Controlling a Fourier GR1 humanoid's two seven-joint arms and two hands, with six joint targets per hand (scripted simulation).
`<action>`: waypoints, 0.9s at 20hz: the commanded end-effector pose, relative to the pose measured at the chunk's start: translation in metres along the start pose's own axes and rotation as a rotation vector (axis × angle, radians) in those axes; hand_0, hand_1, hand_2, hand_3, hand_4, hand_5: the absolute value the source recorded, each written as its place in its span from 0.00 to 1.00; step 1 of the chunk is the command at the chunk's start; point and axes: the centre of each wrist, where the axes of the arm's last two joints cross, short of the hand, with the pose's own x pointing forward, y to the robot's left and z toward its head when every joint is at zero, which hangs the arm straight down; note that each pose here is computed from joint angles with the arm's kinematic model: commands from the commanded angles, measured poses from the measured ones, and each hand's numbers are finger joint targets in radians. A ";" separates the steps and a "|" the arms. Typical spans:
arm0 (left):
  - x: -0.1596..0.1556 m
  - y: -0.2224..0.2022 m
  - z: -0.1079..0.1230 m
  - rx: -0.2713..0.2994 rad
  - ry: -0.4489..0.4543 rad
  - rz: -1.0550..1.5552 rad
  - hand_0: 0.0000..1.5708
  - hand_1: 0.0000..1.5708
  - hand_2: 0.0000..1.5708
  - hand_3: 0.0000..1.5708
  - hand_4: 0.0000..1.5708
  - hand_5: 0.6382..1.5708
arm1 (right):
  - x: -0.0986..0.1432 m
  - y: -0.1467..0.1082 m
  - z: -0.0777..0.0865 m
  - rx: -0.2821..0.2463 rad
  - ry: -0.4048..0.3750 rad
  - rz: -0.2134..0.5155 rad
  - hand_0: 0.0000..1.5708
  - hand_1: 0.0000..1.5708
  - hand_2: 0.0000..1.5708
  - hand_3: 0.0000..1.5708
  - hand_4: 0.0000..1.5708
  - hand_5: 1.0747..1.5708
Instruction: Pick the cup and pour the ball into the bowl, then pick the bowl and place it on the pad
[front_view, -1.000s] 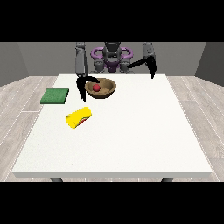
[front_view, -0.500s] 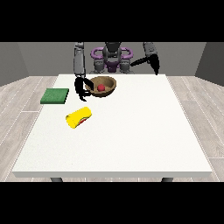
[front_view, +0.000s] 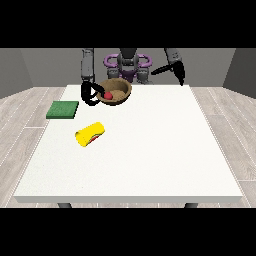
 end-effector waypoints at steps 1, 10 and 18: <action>-0.027 0.008 0.018 0.045 0.101 0.016 0.00 0.00 0.00 0.00 0.00 1.00 | 0.027 -0.015 -0.005 0.045 0.081 -0.003 1.00 1.00 1.00 1.00 0.67 0.96; -0.019 0.015 0.014 0.052 0.025 -0.012 0.00 0.00 0.00 0.00 0.00 1.00 | 0.060 -0.103 -0.003 -0.001 0.013 -0.090 1.00 1.00 1.00 1.00 0.68 0.98; 0.012 -0.007 -0.007 0.061 -0.180 -0.028 0.00 0.00 0.00 0.00 0.00 0.99 | 0.103 -0.194 0.008 -0.058 -0.168 -0.181 1.00 1.00 1.00 1.00 0.68 0.98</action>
